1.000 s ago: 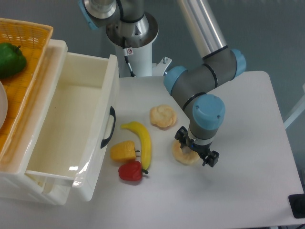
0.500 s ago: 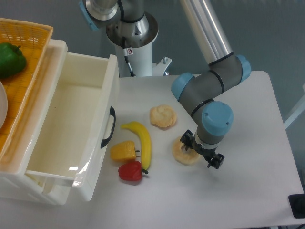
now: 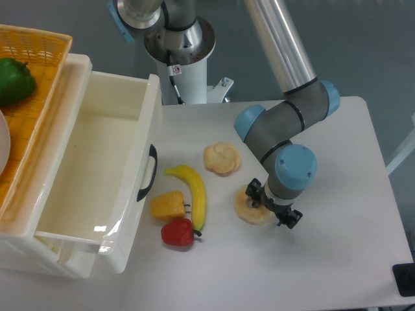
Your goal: Pick up the donuts
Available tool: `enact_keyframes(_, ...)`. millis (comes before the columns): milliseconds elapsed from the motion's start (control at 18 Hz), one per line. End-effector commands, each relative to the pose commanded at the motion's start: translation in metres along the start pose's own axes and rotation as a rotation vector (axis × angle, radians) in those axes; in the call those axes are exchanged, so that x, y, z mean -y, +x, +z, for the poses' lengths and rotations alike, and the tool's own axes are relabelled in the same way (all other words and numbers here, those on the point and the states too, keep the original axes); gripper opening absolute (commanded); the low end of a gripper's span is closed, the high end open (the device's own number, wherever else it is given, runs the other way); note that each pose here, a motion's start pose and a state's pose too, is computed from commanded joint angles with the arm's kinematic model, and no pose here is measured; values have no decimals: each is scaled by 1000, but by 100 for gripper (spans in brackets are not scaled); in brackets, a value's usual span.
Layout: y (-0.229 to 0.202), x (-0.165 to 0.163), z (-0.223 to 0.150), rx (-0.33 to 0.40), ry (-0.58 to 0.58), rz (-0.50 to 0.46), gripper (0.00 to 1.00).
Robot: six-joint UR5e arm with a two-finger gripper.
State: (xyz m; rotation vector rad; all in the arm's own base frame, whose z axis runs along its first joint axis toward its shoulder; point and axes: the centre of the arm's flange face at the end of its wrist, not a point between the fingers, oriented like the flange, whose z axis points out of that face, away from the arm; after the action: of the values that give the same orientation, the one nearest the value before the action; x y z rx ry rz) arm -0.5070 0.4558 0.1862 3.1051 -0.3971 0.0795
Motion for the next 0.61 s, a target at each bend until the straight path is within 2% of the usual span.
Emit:
enact_keyframes(56,-2,-5,-1,-2,1,-2,0)
enact_keyframes(389,-7,-4,-12,13,23,16,0)
enact_keyframes(500,-16,-1,-25,39,25,16,0)
enact_keyframes(611,-26,2,-39,27,19,17,0)
